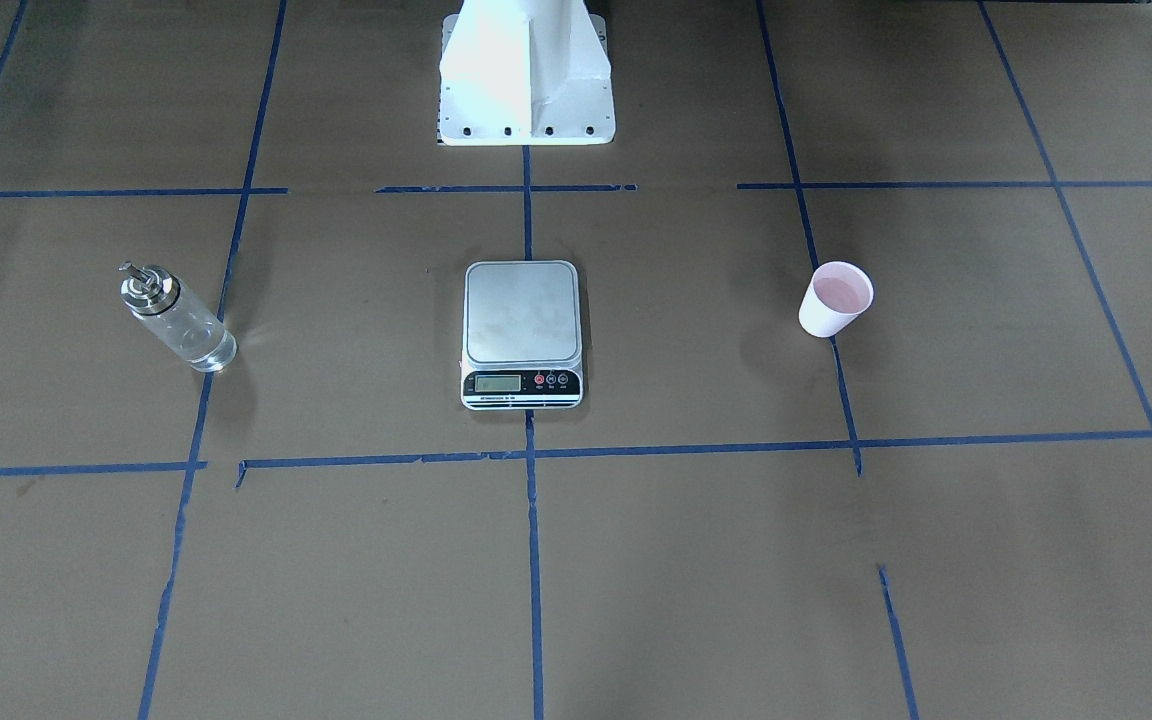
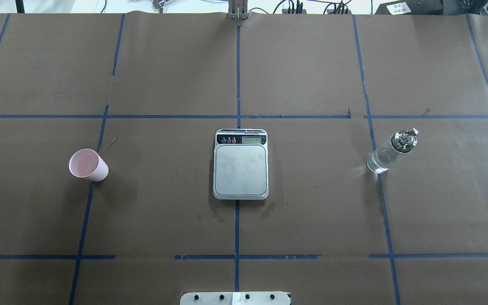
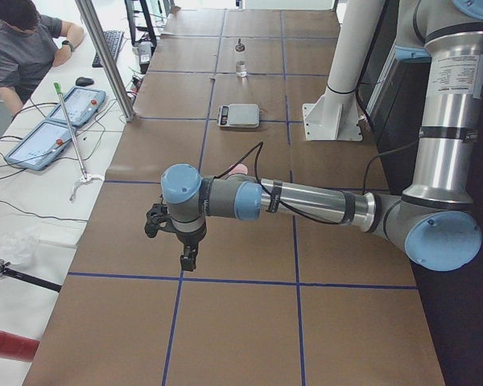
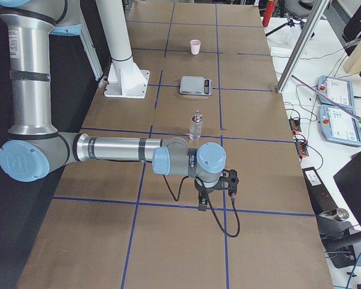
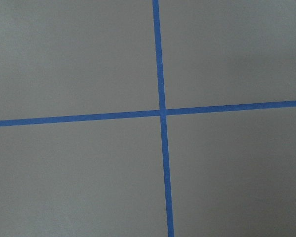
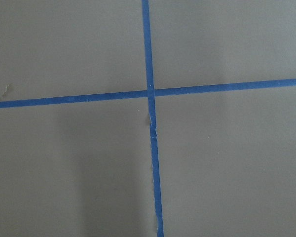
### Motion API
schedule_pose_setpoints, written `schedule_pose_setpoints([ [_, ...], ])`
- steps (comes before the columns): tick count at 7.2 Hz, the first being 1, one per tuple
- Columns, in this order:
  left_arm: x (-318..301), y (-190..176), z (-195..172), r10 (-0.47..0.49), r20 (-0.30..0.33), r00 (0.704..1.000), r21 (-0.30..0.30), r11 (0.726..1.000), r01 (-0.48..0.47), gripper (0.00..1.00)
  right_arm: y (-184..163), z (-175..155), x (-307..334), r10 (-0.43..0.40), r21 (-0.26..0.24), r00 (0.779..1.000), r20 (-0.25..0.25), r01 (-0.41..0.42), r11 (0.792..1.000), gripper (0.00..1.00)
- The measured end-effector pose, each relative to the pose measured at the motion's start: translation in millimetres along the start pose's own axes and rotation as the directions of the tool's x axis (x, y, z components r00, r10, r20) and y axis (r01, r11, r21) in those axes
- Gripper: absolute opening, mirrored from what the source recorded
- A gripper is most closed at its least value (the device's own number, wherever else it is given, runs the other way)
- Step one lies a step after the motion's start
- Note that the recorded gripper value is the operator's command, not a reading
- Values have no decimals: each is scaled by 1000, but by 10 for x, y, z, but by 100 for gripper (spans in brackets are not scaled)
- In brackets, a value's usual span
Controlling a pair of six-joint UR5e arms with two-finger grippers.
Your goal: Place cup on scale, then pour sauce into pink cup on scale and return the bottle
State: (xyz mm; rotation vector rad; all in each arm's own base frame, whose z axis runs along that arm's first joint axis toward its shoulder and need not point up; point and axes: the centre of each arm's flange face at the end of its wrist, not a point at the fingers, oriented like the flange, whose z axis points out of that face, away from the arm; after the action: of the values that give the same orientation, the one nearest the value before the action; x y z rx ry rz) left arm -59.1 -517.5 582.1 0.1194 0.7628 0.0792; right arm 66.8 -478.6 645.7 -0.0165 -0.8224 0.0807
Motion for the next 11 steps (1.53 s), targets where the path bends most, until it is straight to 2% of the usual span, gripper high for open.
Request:
schedule_pose_setpoints([
  [3, 589, -143, -422, 157, 10, 988, 131, 979, -156, 100, -19, -46, -55, -8, 9, 1000, 5, 8, 1000, 100],
  [5, 1092, -278, -417, 225, -11, 974, 167, 961, -220, 100, -52, -69, -88, -40, 35, 999, 8, 40, 999, 100],
  [6, 1410, -373, -383, 216, -40, 976, 168, 964, -207, 100, -50, -66, -84, -66, 55, 998, 8, 66, 996, 100],
  [8, 2158, -414, -115, 52, -141, 989, 116, 993, -36, 100, -20, -25, -46, -80, 63, 997, 5, 79, 995, 100],
  [9, 2509, -365, 61, -47, -170, 984, 88, 994, 62, 100, -18, 12, -22, -79, 61, 997, 6, 79, 995, 100],
  [11, 3019, -213, 485, -218, -152, 964, 67, 971, 230, 100, -43, 57, -29, -84, 65, 996, 9, 83, 994, 100],
])
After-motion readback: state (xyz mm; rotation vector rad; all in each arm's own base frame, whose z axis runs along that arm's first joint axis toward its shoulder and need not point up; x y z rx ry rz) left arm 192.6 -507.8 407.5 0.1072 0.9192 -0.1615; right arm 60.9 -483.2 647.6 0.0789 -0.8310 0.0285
